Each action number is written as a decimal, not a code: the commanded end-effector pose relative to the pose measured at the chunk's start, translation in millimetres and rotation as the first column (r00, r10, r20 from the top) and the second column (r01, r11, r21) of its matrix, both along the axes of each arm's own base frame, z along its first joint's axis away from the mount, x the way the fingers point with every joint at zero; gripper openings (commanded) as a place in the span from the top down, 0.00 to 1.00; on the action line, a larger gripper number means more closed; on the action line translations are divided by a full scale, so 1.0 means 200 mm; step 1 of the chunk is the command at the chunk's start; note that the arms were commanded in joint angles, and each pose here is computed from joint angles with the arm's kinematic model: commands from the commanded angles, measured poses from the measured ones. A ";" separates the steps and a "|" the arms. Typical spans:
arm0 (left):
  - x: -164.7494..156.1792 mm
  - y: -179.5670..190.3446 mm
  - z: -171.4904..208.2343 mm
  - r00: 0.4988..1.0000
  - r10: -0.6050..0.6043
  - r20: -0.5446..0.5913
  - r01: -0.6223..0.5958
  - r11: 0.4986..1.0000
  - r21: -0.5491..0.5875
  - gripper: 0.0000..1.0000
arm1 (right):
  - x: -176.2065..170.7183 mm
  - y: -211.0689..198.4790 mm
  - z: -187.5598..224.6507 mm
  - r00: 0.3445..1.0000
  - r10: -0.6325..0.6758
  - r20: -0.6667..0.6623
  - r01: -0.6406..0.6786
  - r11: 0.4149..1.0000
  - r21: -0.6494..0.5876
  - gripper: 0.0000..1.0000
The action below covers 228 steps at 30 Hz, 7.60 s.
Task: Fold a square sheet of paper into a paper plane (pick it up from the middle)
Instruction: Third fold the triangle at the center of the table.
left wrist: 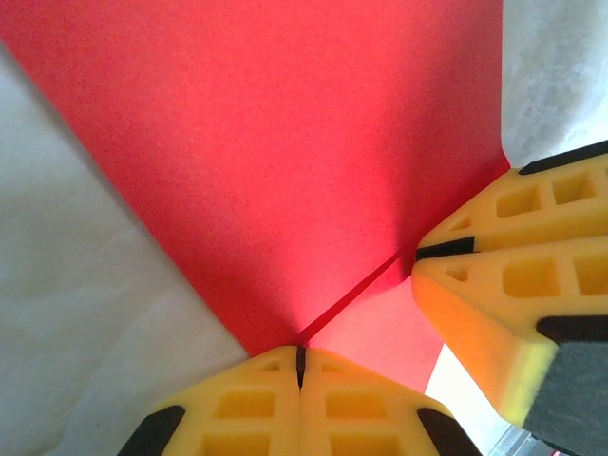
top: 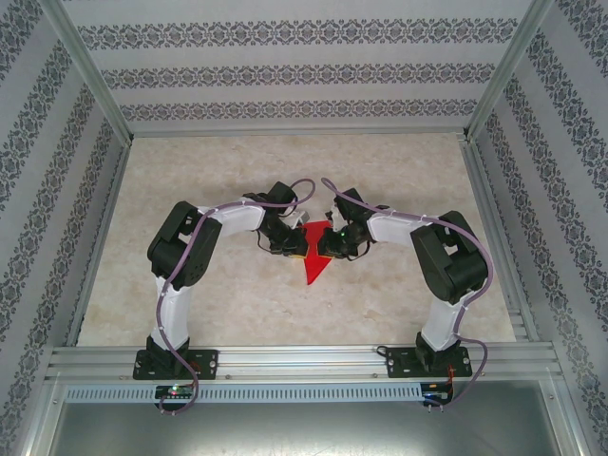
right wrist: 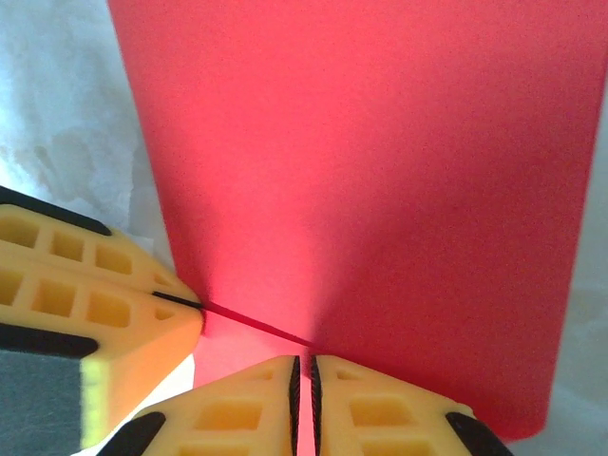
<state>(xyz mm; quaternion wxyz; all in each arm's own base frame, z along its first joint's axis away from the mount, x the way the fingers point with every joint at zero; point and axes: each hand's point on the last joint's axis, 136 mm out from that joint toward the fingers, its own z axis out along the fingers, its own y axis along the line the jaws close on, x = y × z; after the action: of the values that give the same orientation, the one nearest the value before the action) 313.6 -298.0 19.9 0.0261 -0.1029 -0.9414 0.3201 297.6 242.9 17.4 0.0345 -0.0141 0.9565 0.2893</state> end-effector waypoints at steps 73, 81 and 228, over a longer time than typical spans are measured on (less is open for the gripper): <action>-0.09 -0.17 0.11 0.998 0.045 0.032 -0.042 0.997 -0.065 0.85 | -0.26 -0.16 -0.29 0.994 -0.028 -0.108 0.012 0.990 -0.143 0.90; -0.13 -0.13 0.01 0.999 0.041 0.013 -0.040 0.999 -0.018 0.86 | -0.24 -0.15 -0.27 0.994 -0.037 -0.105 0.024 0.992 -0.120 0.91; -0.34 0.13 -0.34 0.994 -0.092 -0.057 0.104 0.960 0.259 0.87 | -0.19 -0.04 0.10 0.956 -0.288 0.048 0.274 0.942 0.197 0.93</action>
<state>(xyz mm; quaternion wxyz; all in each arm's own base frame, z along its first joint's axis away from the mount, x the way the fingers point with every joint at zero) 283.7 -322.4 14.5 -0.0107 -0.1605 -0.9396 0.3021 251.6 243.0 33.7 0.1030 0.1123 0.9131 0.3783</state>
